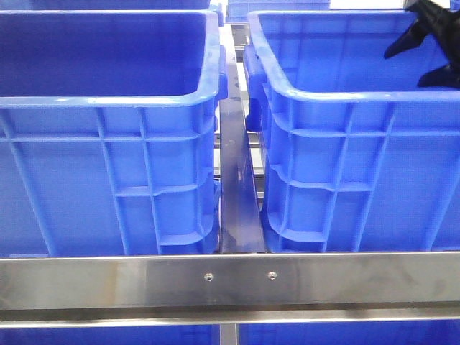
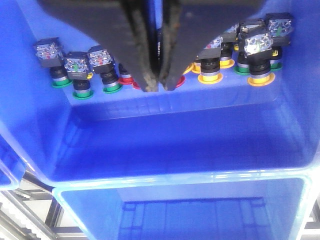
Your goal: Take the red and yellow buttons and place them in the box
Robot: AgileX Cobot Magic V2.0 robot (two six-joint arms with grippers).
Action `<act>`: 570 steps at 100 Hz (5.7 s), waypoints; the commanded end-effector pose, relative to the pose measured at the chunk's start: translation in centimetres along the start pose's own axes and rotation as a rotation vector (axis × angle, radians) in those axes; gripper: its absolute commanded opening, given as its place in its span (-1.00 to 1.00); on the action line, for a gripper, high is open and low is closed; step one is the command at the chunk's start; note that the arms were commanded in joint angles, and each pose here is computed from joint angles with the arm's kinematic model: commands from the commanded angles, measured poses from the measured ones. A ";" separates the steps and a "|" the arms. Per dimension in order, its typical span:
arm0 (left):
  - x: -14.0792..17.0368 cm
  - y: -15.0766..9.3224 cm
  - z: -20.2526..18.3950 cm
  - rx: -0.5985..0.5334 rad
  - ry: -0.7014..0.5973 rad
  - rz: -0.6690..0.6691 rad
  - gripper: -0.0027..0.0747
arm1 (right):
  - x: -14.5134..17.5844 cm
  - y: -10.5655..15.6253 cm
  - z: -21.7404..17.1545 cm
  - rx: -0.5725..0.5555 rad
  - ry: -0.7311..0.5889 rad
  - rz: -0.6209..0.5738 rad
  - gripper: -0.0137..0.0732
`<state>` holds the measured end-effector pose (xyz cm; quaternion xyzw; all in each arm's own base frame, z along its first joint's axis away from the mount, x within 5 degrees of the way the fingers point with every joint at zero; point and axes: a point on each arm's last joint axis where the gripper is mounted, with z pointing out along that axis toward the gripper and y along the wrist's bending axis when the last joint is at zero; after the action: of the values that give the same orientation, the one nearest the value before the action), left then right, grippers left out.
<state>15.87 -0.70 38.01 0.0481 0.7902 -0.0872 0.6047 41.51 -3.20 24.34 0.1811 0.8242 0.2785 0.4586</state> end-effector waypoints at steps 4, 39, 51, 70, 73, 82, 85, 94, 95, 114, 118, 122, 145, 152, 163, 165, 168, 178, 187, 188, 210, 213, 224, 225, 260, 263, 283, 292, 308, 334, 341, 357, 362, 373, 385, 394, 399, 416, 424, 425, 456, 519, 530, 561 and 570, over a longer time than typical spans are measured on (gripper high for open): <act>-1.3 0.0 -0.5 -0.015 -0.080 -0.032 -0.98 | -1.7 3.3 -4.2 -0.043 -0.076 -0.135 0.57; -1.3 0.0 -0.5 -0.015 -0.080 -0.032 -0.98 | -0.2 8.5 -14.5 0.009 -0.281 -0.475 0.55; -1.3 0.0 -0.5 -0.015 -0.080 -0.032 -0.98 | 1.4 9.1 -17.8 0.028 -0.336 -0.531 0.55; -1.3 0.0 -0.5 -0.015 -0.080 -0.032 -0.98 | 4.5 9.1 -22.7 0.044 -0.422 -0.593 0.55; -1.3 0.0 -0.5 -0.015 -0.080 -0.032 -0.98 | 5.0 9.1 -23.4 0.041 -0.435 -0.599 0.55; -1.3 0.0 -0.5 -0.015 -0.080 -0.032 -0.98 | 6.7 9.0 -25.4 0.028 -0.472 -0.610 0.55; -1.3 0.0 -0.5 -0.015 -0.080 -0.032 -0.98 | 7.2 9.0 -25.9 0.023 -0.484 -0.614 0.55; -1.3 0.0 -0.5 -0.015 -0.080 -0.032 -0.98 | 8.8 8.7 -27.5 0.013 -0.520 -0.623 0.55; -1.3 0.0 -0.5 -0.015 -0.080 -0.032 -0.98 | 9.0 8.7 -27.7 0.010 -0.528 -0.626 0.55; -1.3 0.0 -0.5 -0.015 -0.079 -0.032 -0.98 | 11.8 7.8 -29.4 -0.009 -0.569 -0.639 0.55; -1.3 0.0 -0.5 -0.015 -0.079 -0.032 -0.98 | 12.3 7.7 -29.5 -0.013 -0.573 -0.641 0.55; -1.3 0.0 -0.5 -0.014 -0.078 -0.032 -0.98 | 12.7 7.5 -29.7 -0.014 -0.577 -0.643 0.55; -1.3 0.0 -0.5 -0.012 -0.076 -0.032 -0.98 | 13.6 6.9 -29.6 -0.017 -0.567 -0.642 -0.18; -1.3 0.0 -0.5 -0.012 -0.076 -0.032 -0.98 | 13.7 6.9 -29.6 -0.027 -0.562 -0.645 -0.51; -1.3 0.0 -0.5 -0.012 -0.076 -0.032 -0.98 | 13.8 7.0 -29.6 -0.039 -0.557 -0.647 -0.84; -1.3 0.0 -0.5 -0.012 -0.076 -0.032 -0.98 | 13.8 7.0 -29.6 -0.041 -0.556 -0.647 -0.83; -1.3 0.0 -0.5 -0.012 -0.076 -0.032 -0.98 | 13.8 7.1 -29.5 -0.043 -0.555 -0.648 -0.84; -1.3 0.0 -0.5 -0.012 -0.076 -0.032 -0.98 | 13.9 7.1 -29.5 -0.052 -0.551 -0.651 -0.84; -1.3 0.0 -0.5 -0.012 -0.076 -0.032 -0.97 | 13.9 7.2 -29.5 -0.056 -0.549 -0.652 -0.84; -1.3 0.0 -0.5 -0.012 -0.076 -0.032 -0.97 | 13.9 7.2 -29.5 -0.056 -0.549 -0.652 -0.84; -1.3 0.0 -0.5 -0.012 -0.076 -0.032 -0.22 | 13.9 7.2 -29.5 -0.057 -0.549 -0.652 -0.84; -1.3 0.0 -0.5 -0.012 -0.076 -0.032 -0.03 | 13.9 7.2 -29.5 -0.057 -0.549 -0.652 -0.84; -1.3 0.0 -0.4 -0.014 -0.074 -0.033 0.35 | 13.9 7.2 -29.5 -0.057 -0.549 -0.652 -0.84; -1.3 0.0 -0.4 -0.014 -0.074 -0.033 0.36 | 13.9 7.2 -29.5 -0.057 -0.549 -0.652 -0.84; -1.4 1.3 4.6 0.035 0.117 -0.132 0.35 | 13.9 7.2 -29.5 -0.057 -0.549 -0.652 -0.84; -1.6 1.6 5.3 0.034 0.141 -0.132 0.35 | 13.9 7.2 -29.5 -0.057 -0.549 -0.652 -0.84; -2.3 3.7 9.8 -0.020 0.305 -0.118 0.35 | 13.9 7.2 -29.5 -0.057 -0.549 -0.652 -0.84; -2.4 4.7 11.6 -0.051 0.381 -0.117 0.35 | 13.9 7.2 -29.5 -0.057 -0.549 -0.652 -0.84; -2.1 5.8 14.2 -0.061 0.456 -0.127 0.34 | 13.9 7.2 -29.5 -0.057 -0.549 -0.652 -0.84; -0.6 7.2 16.9 -0.099 0.530 -0.108 0.34 | 13.9 7.2 -29.5 -0.057 -0.548 -0.653 -0.84; -0.2 7.3 17.3 -0.098 0.543 -0.112 0.34 | 13.9 7.2 -29.5 -0.057 -0.548 -0.653 -0.84; 0.0 6.8 17.9 -0.094 0.543 -0.077 0.34 | 13.9 7.2 -29.5 -0.057 -0.548 -0.653 -0.84; 0.0 6.5 18.1 -0.091 0.537 -0.066 0.34 | 13.9 7.2 -29.5 -0.058 -0.548 -0.653 -0.84; 0.1 6.0 18.7 -0.093 0.533 -0.032 0.34 | 13.9 7.2 -29.5 -0.058 -0.548 -0.653 -0.84; 0.8 6.1 19.4 -0.102 0.561 -0.024 0.34 | 13.9 7.2 -29.5 -0.059 -0.547 -0.653 -0.84; 1.5 6.3 20.2 -0.106 0.570 -0.030 0.34 | 13.9 7.2 -29.5 -0.060 -0.547 -0.653 -0.84; 1.8 6.4 20.6 -0.108 0.573 -0.031 0.34 | 13.9 7.2 -29.5 -0.060 -0.547 -0.653 -0.84; 2.4 6.7 21.5 -0.116 0.567 -0.031 0.34 | 13.9 7.2 -29.5 -0.060 -0.547 -0.653 -0.84; 2.6 6.8 21.8 -0.119 0.565 -0.029 0.34 | 13.9 7.2 -29.5 -0.060 -0.547 -0.653 -0.84; 2.6 6.8 21.8 -0.119 0.565 -0.029 0.34 | 13.9 7.2 -29.5 -0.060 -0.547 -0.653 -0.84; 4.2 7.0 23.2 -0.113 0.612 -0.036 0.34 | 13.9 7.2 -29.5 -0.060 -0.547 -0.653 -0.84; 4.8 6.5 23.8 -0.105 0.624 -0.006 0.34 | 13.9 7.2 -29.5 -0.060 -0.547 -0.653 -0.84; 5.4 6.6 24.2 -0.103 0.648 -0.011 0.28 | 13.9 7.2 -29.5 -0.060 -0.547 -0.653 -0.84; 5.7 6.6 24.3 -0.102 0.665 -0.020 -0.27 | 13.9 7.2 -29.5 -0.059 -0.546 -0.653 -0.84; 5.7 6.6 24.2 -0.101 0.665 -0.020 -0.61 | 13.9 7.2 -29.5 -0.059 -0.546 -0.653 -0.84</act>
<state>38.30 0.93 23.04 0.0415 0.9636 -0.0352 0.2619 9.47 1.40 31.32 -0.0338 0.6881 0.0806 0.7203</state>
